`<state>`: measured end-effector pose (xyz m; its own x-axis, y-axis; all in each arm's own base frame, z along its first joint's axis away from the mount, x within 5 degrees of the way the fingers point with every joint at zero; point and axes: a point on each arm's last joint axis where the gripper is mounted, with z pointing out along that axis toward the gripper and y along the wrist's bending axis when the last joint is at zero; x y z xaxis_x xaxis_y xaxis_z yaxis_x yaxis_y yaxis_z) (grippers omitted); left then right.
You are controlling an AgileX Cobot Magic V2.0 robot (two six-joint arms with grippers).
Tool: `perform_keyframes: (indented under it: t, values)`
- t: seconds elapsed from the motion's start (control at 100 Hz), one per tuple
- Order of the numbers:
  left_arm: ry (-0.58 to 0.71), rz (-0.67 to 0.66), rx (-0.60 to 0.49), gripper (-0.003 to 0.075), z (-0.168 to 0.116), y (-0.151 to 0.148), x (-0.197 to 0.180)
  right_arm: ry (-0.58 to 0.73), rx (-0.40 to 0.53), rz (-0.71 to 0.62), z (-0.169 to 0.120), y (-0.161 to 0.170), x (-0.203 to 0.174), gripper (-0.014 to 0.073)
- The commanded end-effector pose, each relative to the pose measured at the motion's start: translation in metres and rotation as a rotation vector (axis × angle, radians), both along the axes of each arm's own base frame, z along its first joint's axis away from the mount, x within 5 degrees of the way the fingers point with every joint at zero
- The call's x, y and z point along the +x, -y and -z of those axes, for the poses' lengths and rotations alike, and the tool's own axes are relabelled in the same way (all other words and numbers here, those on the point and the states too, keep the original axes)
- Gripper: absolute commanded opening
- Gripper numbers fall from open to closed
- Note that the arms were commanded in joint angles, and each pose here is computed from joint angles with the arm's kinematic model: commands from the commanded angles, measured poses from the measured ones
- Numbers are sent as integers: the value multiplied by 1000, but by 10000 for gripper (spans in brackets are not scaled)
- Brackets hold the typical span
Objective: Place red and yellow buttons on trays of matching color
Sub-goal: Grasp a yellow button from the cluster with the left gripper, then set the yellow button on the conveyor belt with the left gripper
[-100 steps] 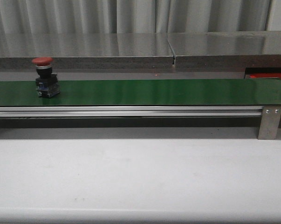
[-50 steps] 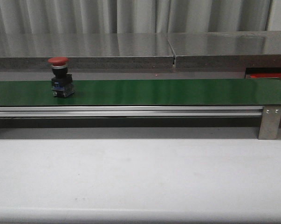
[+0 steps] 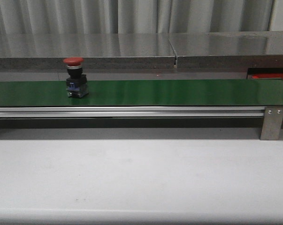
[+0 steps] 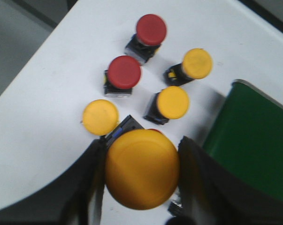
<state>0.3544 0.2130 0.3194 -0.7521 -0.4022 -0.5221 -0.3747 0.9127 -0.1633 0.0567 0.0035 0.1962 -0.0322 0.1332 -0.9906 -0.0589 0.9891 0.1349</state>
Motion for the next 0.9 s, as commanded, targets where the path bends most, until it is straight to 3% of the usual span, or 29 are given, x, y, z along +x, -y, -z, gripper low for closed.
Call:
perform_keyframes:
  t: [0.0,0.19,0.39,0.7,0.79,0.84,0.89]
  values:
    - [120,55,15,-19,-39,30,6,122,2,1,-15,0,-3,-66]
    - [107,183,3,-19,-32,76,30,122,2,1,-15,0,-3,-66]
    - [57,284,-25,-19,-6,113,57,122,2,1,-15,0,-3,-66]
    - [13,309,-52,-6,17,129,72,122,2,1,-15,0,-3,-66]
    - [3,312,-57,75,18,130,72,122,2,1,-15,0,-3,-66]
    - [-1,313,-59,155,19,130,71,122,2,1,-15,0,-3,-66]
    - [0,314,-59,281,18,130,71,122,2,1,-15,0,-3,-66]
